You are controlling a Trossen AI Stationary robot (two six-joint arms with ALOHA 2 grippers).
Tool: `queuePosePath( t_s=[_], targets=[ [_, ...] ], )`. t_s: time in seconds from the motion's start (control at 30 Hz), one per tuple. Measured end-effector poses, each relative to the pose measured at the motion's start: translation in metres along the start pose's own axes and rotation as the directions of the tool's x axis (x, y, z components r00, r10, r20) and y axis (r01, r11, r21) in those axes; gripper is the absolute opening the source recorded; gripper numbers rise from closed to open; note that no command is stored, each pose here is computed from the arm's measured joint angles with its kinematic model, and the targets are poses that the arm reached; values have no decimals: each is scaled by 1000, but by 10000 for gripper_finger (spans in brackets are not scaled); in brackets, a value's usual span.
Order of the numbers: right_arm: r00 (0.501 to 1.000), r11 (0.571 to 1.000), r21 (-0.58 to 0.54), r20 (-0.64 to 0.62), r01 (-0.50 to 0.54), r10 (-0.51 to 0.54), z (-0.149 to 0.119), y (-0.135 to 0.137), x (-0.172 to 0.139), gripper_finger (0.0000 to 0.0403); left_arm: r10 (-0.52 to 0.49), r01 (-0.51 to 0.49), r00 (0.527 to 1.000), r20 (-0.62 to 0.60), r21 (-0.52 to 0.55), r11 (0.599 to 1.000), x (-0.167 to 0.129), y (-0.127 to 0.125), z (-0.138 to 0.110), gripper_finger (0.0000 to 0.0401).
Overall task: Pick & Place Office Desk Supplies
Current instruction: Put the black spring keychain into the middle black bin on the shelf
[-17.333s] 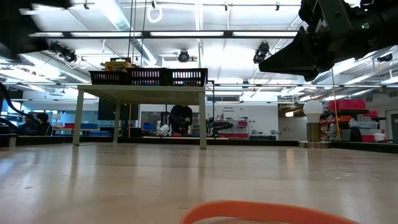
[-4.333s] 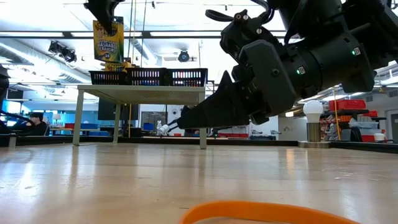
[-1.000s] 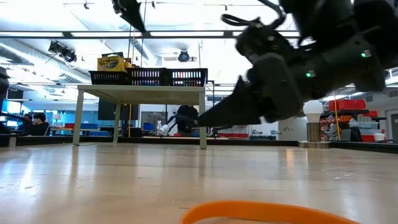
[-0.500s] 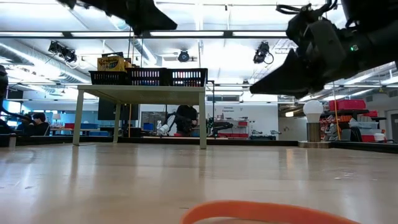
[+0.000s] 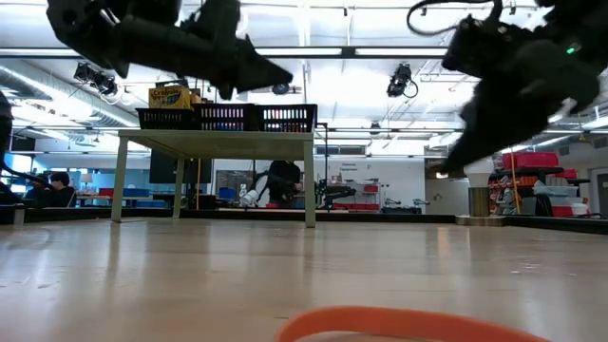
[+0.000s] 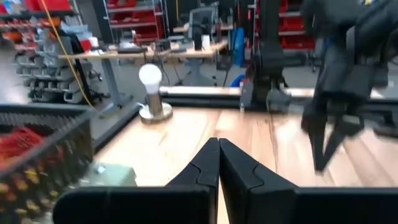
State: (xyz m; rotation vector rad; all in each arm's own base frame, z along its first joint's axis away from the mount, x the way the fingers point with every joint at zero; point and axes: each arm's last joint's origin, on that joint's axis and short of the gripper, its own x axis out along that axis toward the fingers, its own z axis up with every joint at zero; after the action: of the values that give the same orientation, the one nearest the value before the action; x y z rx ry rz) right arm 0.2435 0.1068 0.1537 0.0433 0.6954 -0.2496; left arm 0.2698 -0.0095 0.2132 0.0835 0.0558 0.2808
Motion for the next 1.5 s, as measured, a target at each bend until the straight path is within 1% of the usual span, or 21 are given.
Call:
queuePosePath(
  t_s=[0.07,0.13,0.23,0.3,0.47,0.57,0.6,0.63,0.77,0.83,0.93,1.07,1.13,1.3,1.4,1.47,1.5],
  targets=[
    [990,1000,-12,-142,-12,10,2,-1,-9,7,-4,4,1000,-22,8,1000,4,-2,-7,9],
    [959,1000,-1,-282,-23,21,2,-4,-18,8,-10,11,999,-32,10,1000,6,-5,-12,9],
    [890,999,38,-456,-18,33,0,-8,-29,21,-32,32,999,-29,10,999,8,-9,-17,9],
    [832,999,41,-554,4,19,-4,-12,-36,38,-46,46,999,-16,6,999,9,-12,-18,9],
    [727,995,2,-683,102,-73,-17,-16,-51,90,-77,78,997,7,-1,997,12,-15,-21,9],
    [664,992,-7,-742,128,-91,-24,-15,-60,119,-95,95,995,24,-4,995,13,-16,-20,9],
    [645,991,-11,-758,131,-94,-26,-15,-63,127,-93,93,995,30,2,996,13,-16,-20,9],
    [637,992,-17,-765,123,-92,-28,-13,-65,135,-92,92,995,40,8,996,13,-15,-19,9],
    [647,996,-10,-759,89,-65,-35,-7,-67,156,-86,85,994,70,28,996,13,-15,-16,9],
    [639,998,-5,-768,66,-46,-41,-5,-67,160,-85,83,993,84,25,996,13,-15,-15,9],
    [607,998,-28,-792,54,-55,-53,-8,-67,159,-84,82,992,98,24,996,13,-15,-13,9],
    [542,998,-51,-838,40,-64,-70,-13,-69,152,-83,81,991,101,24,996,12,-15,-13,9],
    [525,997,-70,-847,38,-79,-78,-16,-69,148,-83,80,991,103,35,996,12,-15,-13,9],
    [521,999,-39,-852,19,-43,-93,-21,-65,131,-83,80,991,101,36,996,12,-15,-13,9],
    [522,999,-35,-852,23,-42,-93,-20,-65,109,-82,85,992,97,-25,996,13,-14,-13,9],
    [528,999,-35,-848,21,-41,-91,-18,-65,88,-80,88,992,96,-73,994,13,-13,-13,9],
    [532,999,-34,-846,16,-37,-89,-18,-65,75,-79,86,992,94,-80,993,13,-13,-14,9]
  ],
)
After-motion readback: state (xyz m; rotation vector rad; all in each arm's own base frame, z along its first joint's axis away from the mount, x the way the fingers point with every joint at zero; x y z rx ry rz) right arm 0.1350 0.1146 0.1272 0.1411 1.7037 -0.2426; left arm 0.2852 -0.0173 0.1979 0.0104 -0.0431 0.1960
